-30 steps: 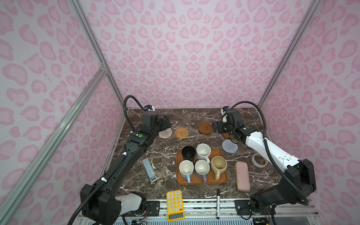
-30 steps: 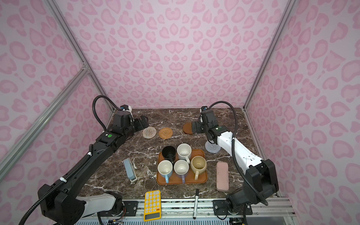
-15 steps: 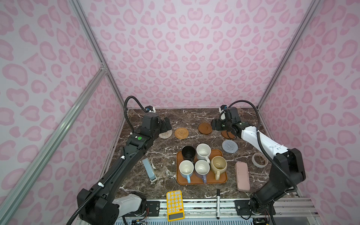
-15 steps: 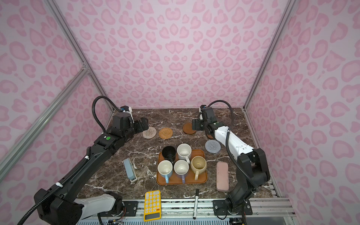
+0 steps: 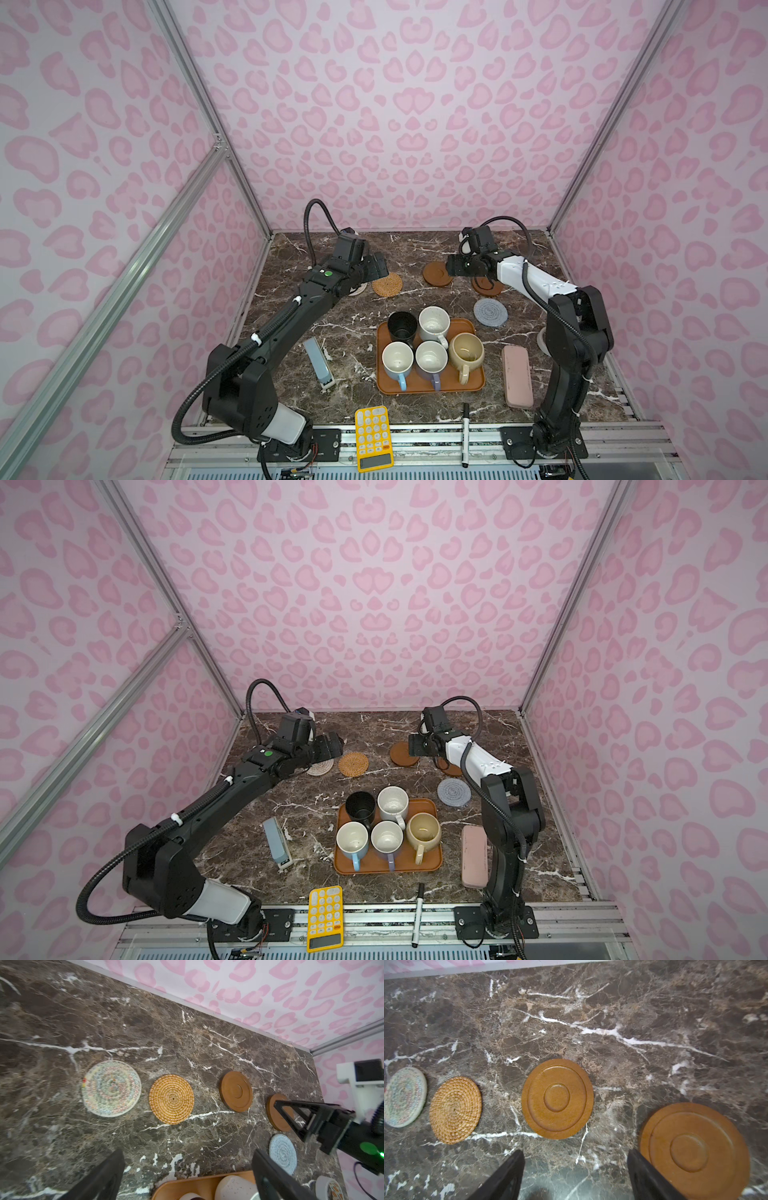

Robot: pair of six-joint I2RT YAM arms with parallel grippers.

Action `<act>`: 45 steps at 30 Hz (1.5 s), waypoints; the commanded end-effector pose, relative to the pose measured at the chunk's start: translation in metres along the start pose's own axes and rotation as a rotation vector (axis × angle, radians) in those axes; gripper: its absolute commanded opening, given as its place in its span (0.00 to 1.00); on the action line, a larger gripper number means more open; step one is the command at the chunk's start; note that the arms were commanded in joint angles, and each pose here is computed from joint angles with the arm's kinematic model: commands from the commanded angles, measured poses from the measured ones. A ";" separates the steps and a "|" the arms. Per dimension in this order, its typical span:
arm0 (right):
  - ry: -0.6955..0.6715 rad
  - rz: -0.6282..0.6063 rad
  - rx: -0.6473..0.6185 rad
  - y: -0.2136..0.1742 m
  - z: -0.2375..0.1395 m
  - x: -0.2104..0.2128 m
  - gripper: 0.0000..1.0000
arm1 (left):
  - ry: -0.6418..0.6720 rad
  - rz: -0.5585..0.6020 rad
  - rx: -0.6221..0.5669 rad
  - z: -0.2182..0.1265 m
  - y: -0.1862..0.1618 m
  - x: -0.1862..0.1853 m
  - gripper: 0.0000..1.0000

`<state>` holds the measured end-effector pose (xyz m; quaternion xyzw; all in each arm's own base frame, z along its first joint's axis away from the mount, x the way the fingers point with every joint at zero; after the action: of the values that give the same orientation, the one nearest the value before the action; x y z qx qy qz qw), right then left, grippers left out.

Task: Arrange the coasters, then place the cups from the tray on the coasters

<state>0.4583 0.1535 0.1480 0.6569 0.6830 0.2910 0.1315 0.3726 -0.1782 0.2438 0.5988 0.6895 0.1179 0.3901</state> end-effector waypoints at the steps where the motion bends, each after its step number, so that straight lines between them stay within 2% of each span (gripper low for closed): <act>1: 0.004 0.003 0.041 -0.002 0.013 -0.001 0.76 | -0.070 0.038 0.051 0.013 -0.001 -0.021 0.97; 4: -0.007 0.005 0.064 -0.002 0.026 -0.005 0.72 | -0.024 0.014 0.084 0.031 -0.004 -0.020 0.97; 8: -0.020 0.012 0.109 -0.006 0.043 -0.012 0.66 | -0.032 0.010 0.128 0.053 -0.008 -0.028 0.97; 18: -0.045 -0.035 0.188 -0.012 0.065 -0.024 0.57 | -0.036 0.005 0.178 0.082 -0.017 -0.045 0.97; 32: -0.021 -0.062 0.215 -0.008 0.077 -0.011 0.56 | -0.059 -0.004 0.189 0.088 -0.024 -0.057 0.97; 45: -0.117 -0.087 0.284 -0.021 0.096 -0.013 0.55 | -0.038 -0.016 0.202 0.088 -0.035 -0.053 0.97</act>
<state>0.5059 0.1683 0.0703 0.6478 0.7329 0.1858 0.0938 0.4053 -0.2632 0.1840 0.6377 0.6914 0.0295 0.3383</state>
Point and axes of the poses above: each gripper's point midway between its finger pads, its own z axis out along the fingers, its own x axis along the line the jaws close on, y = z × x, the point moved 5 cm from there along -z, back along the fingers, and after that the axes turned 1 degree about z, right-handed, at the moved point
